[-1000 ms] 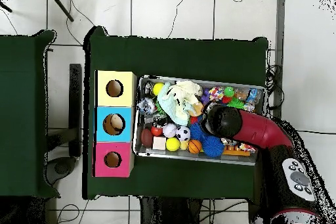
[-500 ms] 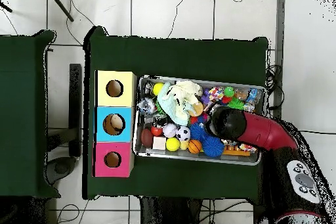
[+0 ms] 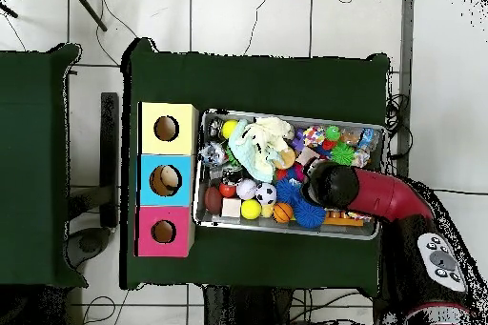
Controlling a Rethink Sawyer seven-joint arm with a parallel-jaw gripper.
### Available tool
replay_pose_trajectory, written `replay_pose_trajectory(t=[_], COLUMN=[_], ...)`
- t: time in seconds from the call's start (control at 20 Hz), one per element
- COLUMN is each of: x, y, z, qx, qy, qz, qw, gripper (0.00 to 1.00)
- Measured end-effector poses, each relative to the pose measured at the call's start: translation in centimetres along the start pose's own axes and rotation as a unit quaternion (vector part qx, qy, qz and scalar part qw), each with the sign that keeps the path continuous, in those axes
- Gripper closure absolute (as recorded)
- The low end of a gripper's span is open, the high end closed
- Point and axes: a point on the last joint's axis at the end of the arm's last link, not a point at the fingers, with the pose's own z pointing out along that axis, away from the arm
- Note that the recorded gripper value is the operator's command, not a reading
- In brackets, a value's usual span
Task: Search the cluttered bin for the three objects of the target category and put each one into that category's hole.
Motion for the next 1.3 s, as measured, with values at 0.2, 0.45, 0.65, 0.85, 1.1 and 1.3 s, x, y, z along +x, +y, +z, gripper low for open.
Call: replay_pose_trajectory(t=[0.2,0.45,0.65,0.85,1.1,1.3], x=[0.8,1.7,2.0,2.0,1.8,1.8], y=[-0.4,0.0,0.7,1.2,1.3,1.5], z=[1.4,2.7,3.2,3.4,3.4,3.5], qx=[0.003,0.000,-0.008,-0.015,-0.023,-0.028], qy=[0.010,0.016,0.019,0.019,0.020,0.018], qz=[-0.008,-0.017,-0.022,-0.022,-0.019,-0.026], qw=[0.9999,0.9997,0.9995,0.9994,0.9994,0.9991], gripper=[0.00,0.00,0.00,0.00,0.00,0.00])
